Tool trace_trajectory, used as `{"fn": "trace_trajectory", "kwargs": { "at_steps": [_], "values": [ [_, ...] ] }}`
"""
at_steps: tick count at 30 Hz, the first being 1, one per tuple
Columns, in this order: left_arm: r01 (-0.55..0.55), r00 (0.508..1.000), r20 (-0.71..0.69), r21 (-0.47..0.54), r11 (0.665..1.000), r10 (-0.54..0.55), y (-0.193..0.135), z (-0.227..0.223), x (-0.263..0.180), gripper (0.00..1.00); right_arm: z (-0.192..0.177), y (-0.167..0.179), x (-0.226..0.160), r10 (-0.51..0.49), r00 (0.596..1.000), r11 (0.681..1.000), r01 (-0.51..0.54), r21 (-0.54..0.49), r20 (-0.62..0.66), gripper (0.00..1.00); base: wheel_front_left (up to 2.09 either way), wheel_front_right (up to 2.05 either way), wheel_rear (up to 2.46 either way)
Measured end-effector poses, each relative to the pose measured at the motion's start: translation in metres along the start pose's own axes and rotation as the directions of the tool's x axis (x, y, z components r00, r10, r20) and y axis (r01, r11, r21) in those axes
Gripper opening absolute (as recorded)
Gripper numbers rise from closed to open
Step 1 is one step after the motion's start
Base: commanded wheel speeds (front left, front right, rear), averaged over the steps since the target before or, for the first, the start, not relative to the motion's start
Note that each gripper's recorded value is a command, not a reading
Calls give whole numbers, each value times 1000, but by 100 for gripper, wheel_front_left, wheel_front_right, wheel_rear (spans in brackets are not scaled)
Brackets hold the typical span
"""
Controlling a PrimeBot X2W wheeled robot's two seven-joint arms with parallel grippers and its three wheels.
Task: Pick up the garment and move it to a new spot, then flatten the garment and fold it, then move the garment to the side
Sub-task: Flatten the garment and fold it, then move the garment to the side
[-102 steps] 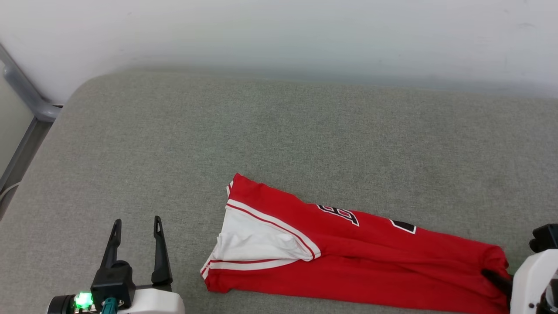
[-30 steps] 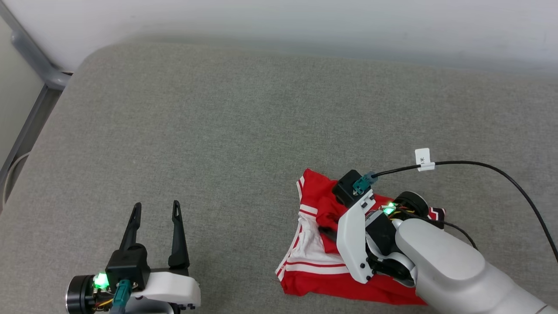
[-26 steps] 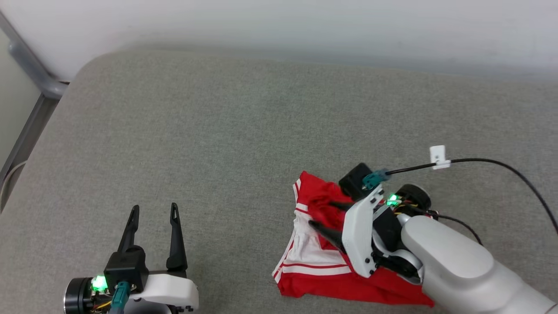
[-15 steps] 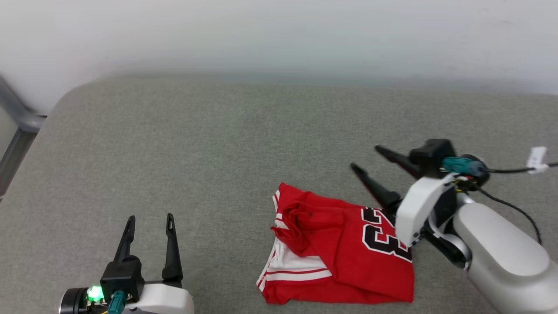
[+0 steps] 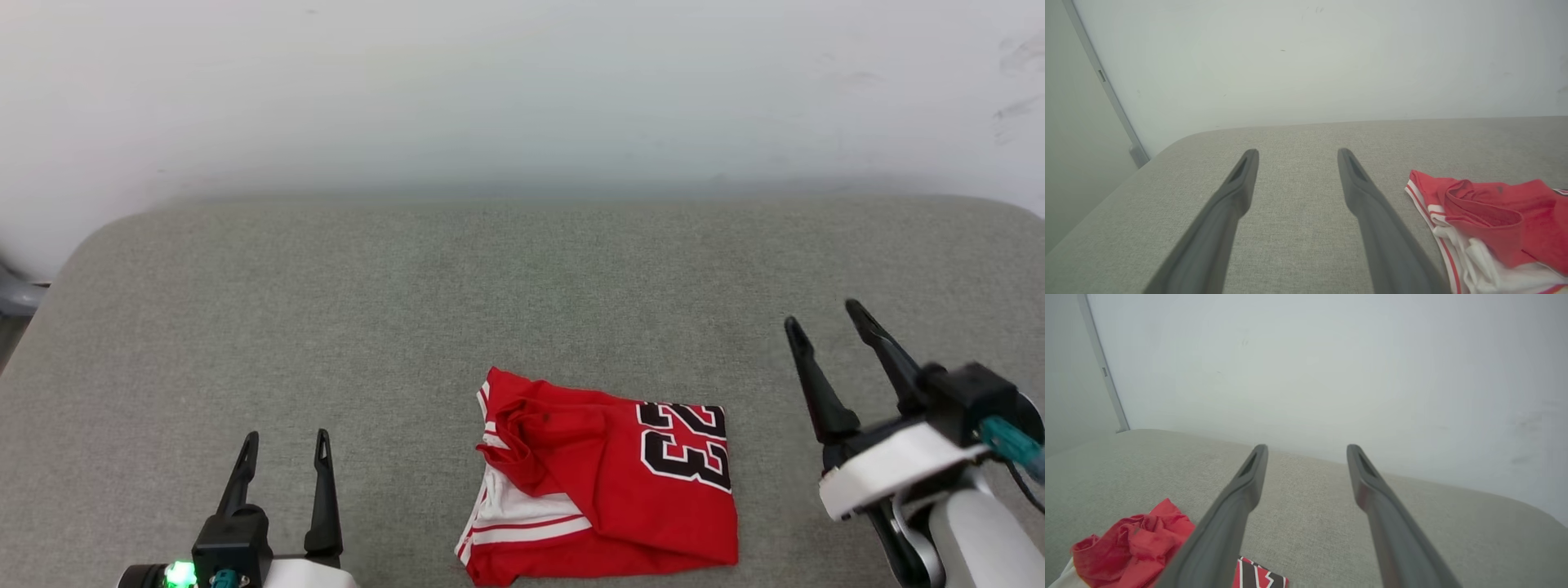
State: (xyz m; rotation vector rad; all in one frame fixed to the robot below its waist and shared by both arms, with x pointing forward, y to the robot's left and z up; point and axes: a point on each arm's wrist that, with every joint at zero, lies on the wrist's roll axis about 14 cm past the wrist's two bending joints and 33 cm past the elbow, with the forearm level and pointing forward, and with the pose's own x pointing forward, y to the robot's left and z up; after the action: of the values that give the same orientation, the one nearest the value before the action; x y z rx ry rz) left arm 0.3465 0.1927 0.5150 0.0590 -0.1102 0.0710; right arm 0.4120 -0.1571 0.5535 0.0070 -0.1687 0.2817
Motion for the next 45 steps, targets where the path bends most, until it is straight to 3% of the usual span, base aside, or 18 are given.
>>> {"fn": "trace_trajectory", "kwargs": {
  "at_steps": [11,24,33,40,45],
  "values": [
    [41,999,34,-6,999,-41,-7,11,-9,100,1,-5,-60,-175,984,983,173,61,35,100,0,0,0],
    [58,998,8,-8,998,-58,-10,4,-18,100,-16,3,-86,-201,979,977,203,65,-25,100,0,0,0],
    [58,998,2,-13,998,-58,-10,2,-19,100,-16,5,-85,-198,980,978,199,61,-25,100,0,0,0],
    [58,998,-13,-17,998,-58,-10,-3,-18,100,27,-24,-47,-175,982,985,175,5,76,100,0,0,0],
    [55,998,-17,-16,998,-55,-8,-4,-14,100,29,-25,-13,-73,997,997,73,6,-39,100,0,0,0]
  ]
}}
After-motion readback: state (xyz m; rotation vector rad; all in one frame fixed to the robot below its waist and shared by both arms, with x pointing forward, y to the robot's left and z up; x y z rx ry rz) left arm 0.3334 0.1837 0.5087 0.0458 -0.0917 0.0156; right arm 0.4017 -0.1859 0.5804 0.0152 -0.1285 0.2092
